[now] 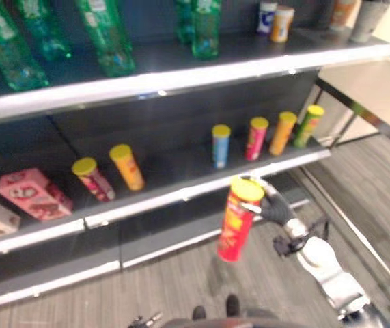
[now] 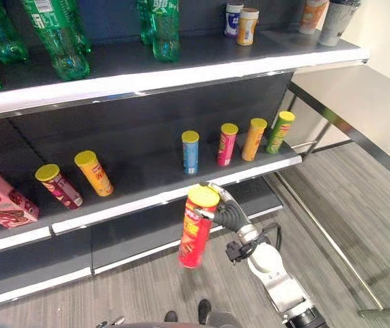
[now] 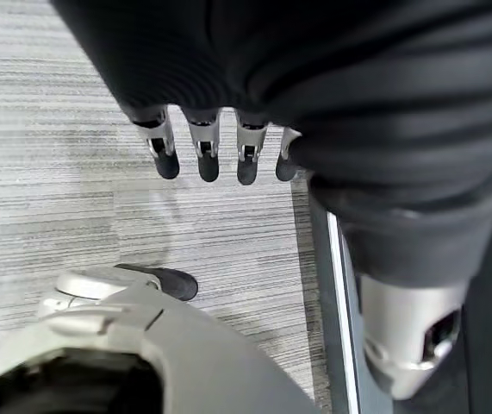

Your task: Put the goods on the table back onto the shelves and tidy them up.

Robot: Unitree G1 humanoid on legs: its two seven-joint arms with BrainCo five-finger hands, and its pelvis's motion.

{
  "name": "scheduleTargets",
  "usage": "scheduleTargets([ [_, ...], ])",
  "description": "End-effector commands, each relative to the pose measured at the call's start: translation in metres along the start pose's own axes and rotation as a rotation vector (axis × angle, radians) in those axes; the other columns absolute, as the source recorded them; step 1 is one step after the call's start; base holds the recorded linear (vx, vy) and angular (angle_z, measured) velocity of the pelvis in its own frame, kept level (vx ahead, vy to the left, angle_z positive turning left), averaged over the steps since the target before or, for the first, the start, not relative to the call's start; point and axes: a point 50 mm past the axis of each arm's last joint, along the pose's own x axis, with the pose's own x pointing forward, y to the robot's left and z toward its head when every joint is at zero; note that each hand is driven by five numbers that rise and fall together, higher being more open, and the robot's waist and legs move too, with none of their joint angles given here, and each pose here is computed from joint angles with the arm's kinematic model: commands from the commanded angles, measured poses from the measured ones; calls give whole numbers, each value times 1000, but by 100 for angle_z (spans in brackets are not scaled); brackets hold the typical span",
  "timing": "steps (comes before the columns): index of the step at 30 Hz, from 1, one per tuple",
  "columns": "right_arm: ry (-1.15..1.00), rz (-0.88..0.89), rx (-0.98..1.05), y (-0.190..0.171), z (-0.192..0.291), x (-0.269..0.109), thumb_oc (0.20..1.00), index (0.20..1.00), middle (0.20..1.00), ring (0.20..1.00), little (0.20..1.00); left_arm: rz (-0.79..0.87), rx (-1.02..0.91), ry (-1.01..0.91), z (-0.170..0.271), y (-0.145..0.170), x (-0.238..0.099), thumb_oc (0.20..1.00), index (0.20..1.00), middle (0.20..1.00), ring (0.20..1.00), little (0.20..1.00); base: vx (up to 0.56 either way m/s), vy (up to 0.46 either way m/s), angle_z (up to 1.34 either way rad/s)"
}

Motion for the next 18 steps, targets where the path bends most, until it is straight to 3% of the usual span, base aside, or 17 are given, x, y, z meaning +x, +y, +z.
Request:
scheduleTargets([
  [1, -245, -10, -7, -5, 44, 11, 200, 200, 200, 200, 200, -93, 19, -35, 12, -34, 5, 1000, 1000, 1000, 1000, 1000, 72, -25, 4],
  [13, -371, 159, -53, 22, 69, 38, 200, 200, 200, 200, 200, -50, -81, -77, 26, -33, 7, 1000, 1000, 1000, 1000, 1000, 1, 59, -3],
  [18, -325, 179, -34, 27, 60, 42, 200, 200, 200, 200, 200, -46, -52, -86, 28, -38, 7, 1000, 1000, 1000, 1000, 1000, 82, 415, -14],
])
